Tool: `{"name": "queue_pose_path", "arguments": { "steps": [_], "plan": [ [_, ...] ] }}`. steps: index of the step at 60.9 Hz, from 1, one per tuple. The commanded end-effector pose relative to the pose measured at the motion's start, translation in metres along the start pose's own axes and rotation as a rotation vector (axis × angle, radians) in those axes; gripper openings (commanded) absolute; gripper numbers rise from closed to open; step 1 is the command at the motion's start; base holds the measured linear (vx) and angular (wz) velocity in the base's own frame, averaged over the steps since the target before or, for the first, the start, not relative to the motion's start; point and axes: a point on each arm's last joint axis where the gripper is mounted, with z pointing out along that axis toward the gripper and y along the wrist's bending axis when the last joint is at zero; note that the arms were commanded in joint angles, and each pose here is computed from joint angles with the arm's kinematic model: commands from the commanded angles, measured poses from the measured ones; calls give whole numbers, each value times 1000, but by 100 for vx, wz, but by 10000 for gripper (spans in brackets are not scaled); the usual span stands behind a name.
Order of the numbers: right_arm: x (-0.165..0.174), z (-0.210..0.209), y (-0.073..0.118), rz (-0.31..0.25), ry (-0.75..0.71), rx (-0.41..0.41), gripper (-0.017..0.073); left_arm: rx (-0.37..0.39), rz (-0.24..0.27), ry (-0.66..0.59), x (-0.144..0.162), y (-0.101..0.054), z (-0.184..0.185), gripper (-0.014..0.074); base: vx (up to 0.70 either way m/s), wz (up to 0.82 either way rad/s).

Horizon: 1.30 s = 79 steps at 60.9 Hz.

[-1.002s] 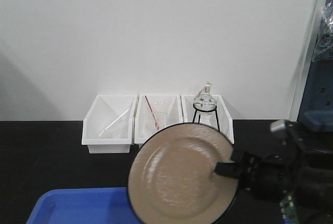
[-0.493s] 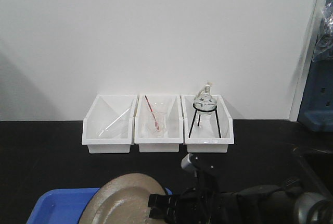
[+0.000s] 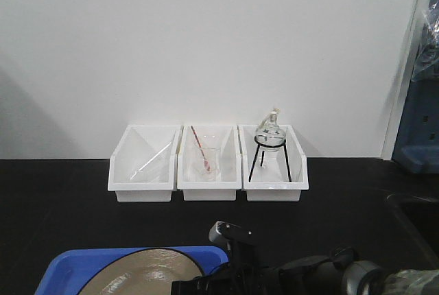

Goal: Place disk in tray to left cabinet
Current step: 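Lift the plate with the right gripper and carry it over the blue tray, then lower the plate into the blue tray and open the right gripper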

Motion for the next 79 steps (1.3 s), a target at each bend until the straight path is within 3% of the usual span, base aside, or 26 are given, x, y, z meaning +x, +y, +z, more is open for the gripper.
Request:
{"name": "queue_pose_path", "arguments": {
  "steps": [1, 5, 13, 26, 36, 42, 48, 52, 56, 63, 66, 72, 79],
  "plan": [
    [-22, -17, 19, -52, -81, -60, 435, 20, -5, -101, -18, -3, -2, 409, 0, 0],
    [-21, -17, 18, -120, -72, -54, 502, 20, -5, -100, -18, -3, -2, 409, 0, 0],
    [-19, -17, 18, -183, -57, -50, 592, 20, -5, -100, -18, -3, -2, 409, 0, 0],
    [-24, -30, 17, -414, -52, 47, 584, 20, -5, -100, -18, -3, -2, 409, 0, 0],
    [-41, -53, 23, -435, -156, 143, 563, 17, -5, -90, -17, -3, -2, 409, 0, 0],
    [-47, -67, 29, -396, -191, 129, 563, 17, -3, -90, -17, -3, -2, 409, 0, 0],
    [-55, -88, 27, -198, -181, 51, 563, 15, -3, -79, -20, -3, -1, 423, 0, 0],
    [-60, -103, 16, -118, -150, 39, 563, 8, -3, -48, -25, -3, 2, 447, 0, 0],
    [-65, -118, 2, -105, -118, 76, 563, 3, 5, -12, -33, -4, 8, 474, 0, 0],
    [-65, -141, -23, -60, -32, 170, 563, -1, 86, 49, -47, -7, 30, 500, 0, 0],
    [-61, -143, -28, -67, 25, 201, 563, -3, 115, 95, -51, -8, 43, 500, 0, 0],
    [-56, -143, -31, -97, 79, 243, 563, -5, 109, 170, -58, -10, 66, 499, 0, 0],
    [-60, -143, -32, -90, 32, 254, 560, -12, 105, 266, -62, -12, 93, 499, 0, 0]
  ]
}}
